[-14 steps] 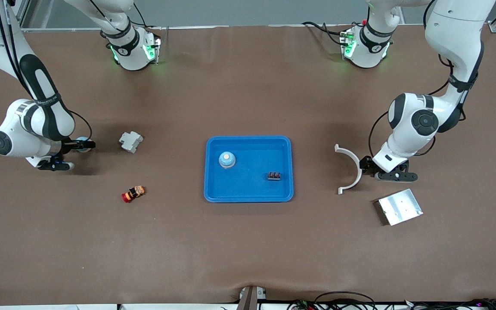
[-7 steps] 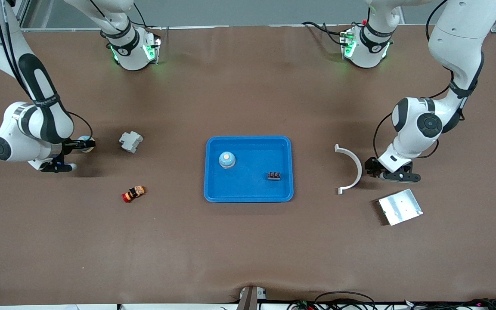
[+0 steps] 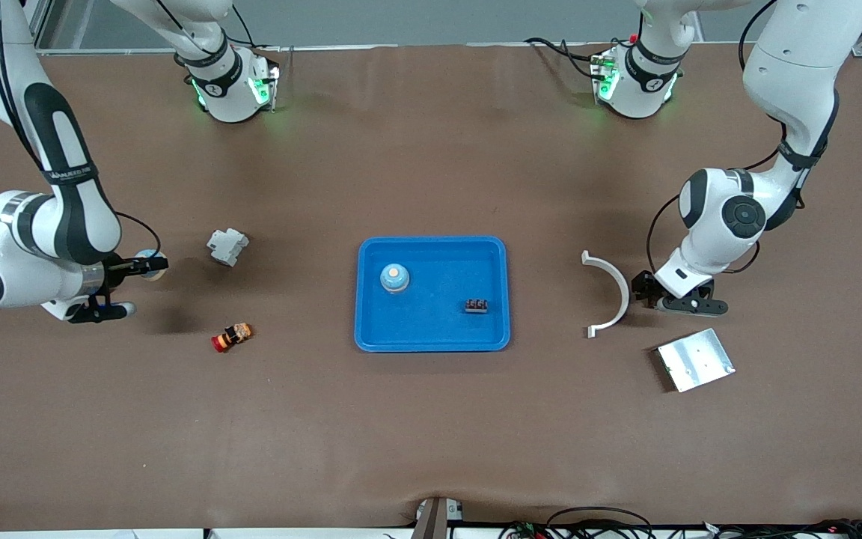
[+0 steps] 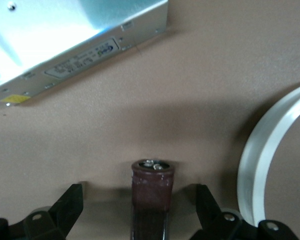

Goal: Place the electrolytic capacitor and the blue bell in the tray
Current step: 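Grasp the capacitor with the left gripper while the right gripper grasps the bell, then carry the second capacitor and bell over the blue tray with both grippers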

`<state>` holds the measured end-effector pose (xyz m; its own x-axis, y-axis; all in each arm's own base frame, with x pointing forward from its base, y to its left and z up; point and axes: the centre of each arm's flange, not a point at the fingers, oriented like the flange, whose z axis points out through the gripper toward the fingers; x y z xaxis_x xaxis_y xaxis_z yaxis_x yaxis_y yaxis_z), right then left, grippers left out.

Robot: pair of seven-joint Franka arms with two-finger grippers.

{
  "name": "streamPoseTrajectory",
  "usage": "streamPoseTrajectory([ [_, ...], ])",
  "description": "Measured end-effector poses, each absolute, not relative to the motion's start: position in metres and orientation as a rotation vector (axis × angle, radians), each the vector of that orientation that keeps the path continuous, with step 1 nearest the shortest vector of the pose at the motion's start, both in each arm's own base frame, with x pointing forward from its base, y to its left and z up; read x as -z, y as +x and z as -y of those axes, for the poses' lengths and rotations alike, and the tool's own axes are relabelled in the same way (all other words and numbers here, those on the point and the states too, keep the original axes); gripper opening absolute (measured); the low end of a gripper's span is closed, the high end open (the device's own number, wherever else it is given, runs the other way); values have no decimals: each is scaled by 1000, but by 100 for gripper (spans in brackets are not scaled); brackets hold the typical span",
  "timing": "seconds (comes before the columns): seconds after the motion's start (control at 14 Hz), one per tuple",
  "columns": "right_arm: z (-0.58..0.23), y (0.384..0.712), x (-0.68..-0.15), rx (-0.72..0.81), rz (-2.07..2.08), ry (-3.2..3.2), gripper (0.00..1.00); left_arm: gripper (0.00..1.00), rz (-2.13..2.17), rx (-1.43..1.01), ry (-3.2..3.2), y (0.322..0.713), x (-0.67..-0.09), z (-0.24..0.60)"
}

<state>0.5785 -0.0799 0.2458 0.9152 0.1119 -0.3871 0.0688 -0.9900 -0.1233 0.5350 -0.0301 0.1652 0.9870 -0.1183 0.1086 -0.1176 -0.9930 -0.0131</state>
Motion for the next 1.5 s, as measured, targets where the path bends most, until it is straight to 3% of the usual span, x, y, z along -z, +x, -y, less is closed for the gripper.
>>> streamPoseTrajectory([
  [0.14,40,592,-258,-577,129,-2968,67,95,-185,169,-3125,532,-166,30],
  [0.57,-95,620,-292,-426,22,-2982,67,34,-186,198,-3118,528,-186,30],
  [0.86,-174,629,-292,-328,-95,-3011,67,35,-165,166,-3111,531,-206,31],
  [1.07,-233,629,-287,-306,-228,-2989,67,35,-88,5,-3098,547,-242,45],
  [1.5,-338,625,-250,-229,-426,-2945,67,35,420,59,-3108,582,-332,150],
])
